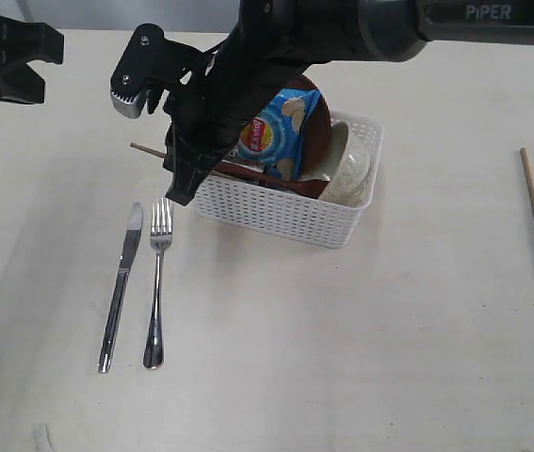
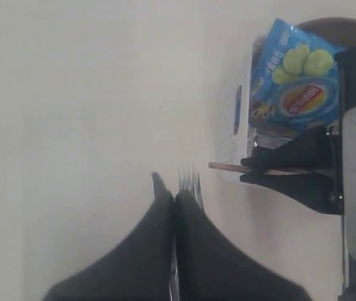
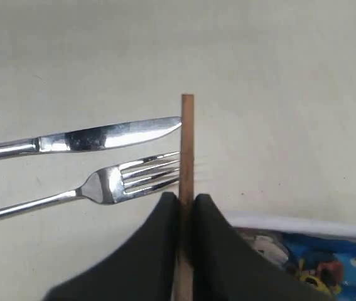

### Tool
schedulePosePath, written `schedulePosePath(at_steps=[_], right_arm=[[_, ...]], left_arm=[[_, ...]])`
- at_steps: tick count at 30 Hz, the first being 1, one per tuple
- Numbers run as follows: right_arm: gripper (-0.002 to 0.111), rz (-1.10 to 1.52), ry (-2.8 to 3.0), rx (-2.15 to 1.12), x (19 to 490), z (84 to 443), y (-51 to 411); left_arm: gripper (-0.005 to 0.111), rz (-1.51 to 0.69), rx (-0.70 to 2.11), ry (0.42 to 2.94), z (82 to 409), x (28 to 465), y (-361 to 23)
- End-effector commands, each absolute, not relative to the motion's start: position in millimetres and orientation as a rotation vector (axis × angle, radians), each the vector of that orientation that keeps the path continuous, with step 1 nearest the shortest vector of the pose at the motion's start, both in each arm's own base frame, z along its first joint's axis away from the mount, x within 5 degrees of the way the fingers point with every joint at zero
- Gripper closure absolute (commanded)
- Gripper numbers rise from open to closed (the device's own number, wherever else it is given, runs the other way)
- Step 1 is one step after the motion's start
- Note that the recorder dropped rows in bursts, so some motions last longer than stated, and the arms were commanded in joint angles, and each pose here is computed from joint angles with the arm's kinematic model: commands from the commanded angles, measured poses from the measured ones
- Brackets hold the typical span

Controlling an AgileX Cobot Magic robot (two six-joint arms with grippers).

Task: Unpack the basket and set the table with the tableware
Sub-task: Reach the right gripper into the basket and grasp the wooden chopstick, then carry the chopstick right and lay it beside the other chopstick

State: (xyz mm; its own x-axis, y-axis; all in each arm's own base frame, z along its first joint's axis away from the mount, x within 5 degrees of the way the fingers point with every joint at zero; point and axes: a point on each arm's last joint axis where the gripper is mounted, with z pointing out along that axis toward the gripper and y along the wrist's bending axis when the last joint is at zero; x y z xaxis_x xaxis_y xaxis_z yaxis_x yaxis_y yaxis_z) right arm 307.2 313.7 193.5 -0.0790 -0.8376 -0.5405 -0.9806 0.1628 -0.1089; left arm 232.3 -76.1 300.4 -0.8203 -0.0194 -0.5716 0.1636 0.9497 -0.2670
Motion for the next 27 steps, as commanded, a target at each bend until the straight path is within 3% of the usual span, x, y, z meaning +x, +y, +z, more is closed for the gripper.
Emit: schedulePosePath(at_steps=[1, 12, 21, 27], right_arm=[[0.109, 0.383, 1.951, -1.724, 306.5, 200.3, 312.2], [0.109, 0.380, 1.859, -1.676, 296.6, 249.5, 303.8], [0.109, 0.365, 1.754, -1.520, 276.6, 326.3, 280.5], [0.109, 0.062, 1.858, -1.231, 273.8, 373.7, 235.5]], left_arm=[[0.107, -0.418, 0.085, 2.485, 304.3, 232.1, -75.5], [0.107, -0.418, 0.085, 2.485, 304.3, 232.1, -75.5], [0.107, -0.418, 0.085, 2.487, 303.5, 231.8, -75.5], [0.107, -0.418, 0.085, 2.487, 303.5, 231.8, -75.5]])
